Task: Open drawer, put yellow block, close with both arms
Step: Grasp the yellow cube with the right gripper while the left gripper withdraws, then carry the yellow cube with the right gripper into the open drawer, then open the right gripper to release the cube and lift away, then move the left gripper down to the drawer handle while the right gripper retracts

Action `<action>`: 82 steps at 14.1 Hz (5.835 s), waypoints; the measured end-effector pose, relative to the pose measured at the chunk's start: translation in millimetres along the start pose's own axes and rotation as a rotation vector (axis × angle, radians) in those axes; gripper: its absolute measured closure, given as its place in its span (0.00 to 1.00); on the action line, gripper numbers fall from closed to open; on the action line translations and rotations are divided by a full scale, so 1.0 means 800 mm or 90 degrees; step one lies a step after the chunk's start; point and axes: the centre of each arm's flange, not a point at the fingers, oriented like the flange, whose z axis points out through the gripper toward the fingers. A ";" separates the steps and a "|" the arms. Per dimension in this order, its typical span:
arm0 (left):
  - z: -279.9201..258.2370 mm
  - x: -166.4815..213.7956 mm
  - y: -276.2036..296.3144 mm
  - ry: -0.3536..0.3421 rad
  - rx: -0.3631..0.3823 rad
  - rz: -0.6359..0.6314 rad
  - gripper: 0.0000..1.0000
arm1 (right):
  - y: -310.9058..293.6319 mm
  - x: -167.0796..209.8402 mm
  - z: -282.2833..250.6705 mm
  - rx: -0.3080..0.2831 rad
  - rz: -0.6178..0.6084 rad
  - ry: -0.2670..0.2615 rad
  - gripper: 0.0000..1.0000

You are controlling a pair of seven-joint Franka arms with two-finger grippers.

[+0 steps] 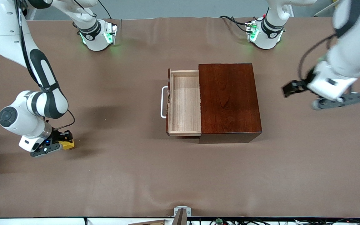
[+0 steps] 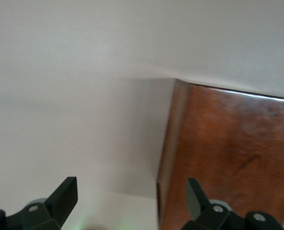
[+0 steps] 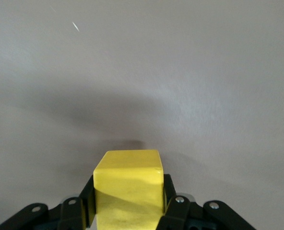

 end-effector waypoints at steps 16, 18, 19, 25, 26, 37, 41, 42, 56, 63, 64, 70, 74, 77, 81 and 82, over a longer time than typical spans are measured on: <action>-0.010 -0.001 -0.031 0.029 -0.007 0.107 0.00 | -0.366 0.116 -0.212 0.042 -0.552 0.030 0.44; -0.009 -0.001 -0.031 0.028 -0.007 0.107 0.00 | -0.445 0.114 -0.226 0.044 -0.615 0.043 0.44; -0.008 -0.001 -0.031 0.028 -0.007 0.107 0.00 | -0.487 0.111 -0.233 0.045 -0.647 0.050 0.44; -0.008 -0.001 -0.030 0.029 -0.007 0.107 0.00 | -0.646 0.074 -0.242 0.049 -0.770 0.056 0.44; -0.008 -0.001 -0.030 0.029 -0.007 0.107 0.00 | -0.656 0.071 -0.232 0.052 -0.778 0.049 0.44; -0.003 0.002 -0.037 0.029 -0.008 0.101 0.00 | -0.738 0.073 -0.132 0.057 -0.735 0.001 0.44; -0.003 0.003 -0.037 0.030 -0.008 0.101 0.00 | -0.769 0.066 -0.105 0.020 -0.731 0.000 0.44; -0.002 0.003 -0.037 0.030 -0.008 0.100 0.00 | -0.771 0.066 -0.107 0.020 -0.730 0.003 0.44; -0.007 -0.003 0.005 0.058 -0.013 0.137 0.00 | -0.703 0.073 -0.241 -0.003 -0.644 -0.030 0.00; 0.016 -0.014 0.083 0.044 -0.010 0.204 0.00 | -0.467 0.103 -0.294 -0.066 -0.448 -0.122 0.00; 0.022 -0.017 0.097 0.040 -0.008 0.216 0.00 | -0.427 0.106 -0.301 -0.077 -0.413 -0.126 0.00; 0.041 -0.115 0.282 0.049 -0.021 0.401 0.00 | -0.181 0.070 -0.366 -0.077 -0.212 -0.121 0.00; 0.055 -0.251 0.435 0.062 -0.032 0.616 0.00 | -0.076 0.033 -0.379 -0.026 -0.125 -0.097 0.00; 0.081 -0.273 0.504 0.087 -0.056 0.780 0.00 | -0.054 0.025 -0.380 -0.007 -0.056 -0.086 0.00; 0.195 -0.276 0.588 0.120 -0.088 0.941 0.00 | -0.077 0.016 -0.399 0.012 0.072 -0.083 0.00; 0.225 -0.275 0.604 0.129 -0.094 0.974 0.00 | -0.088 0.011 -0.406 0.017 0.097 -0.084 0.00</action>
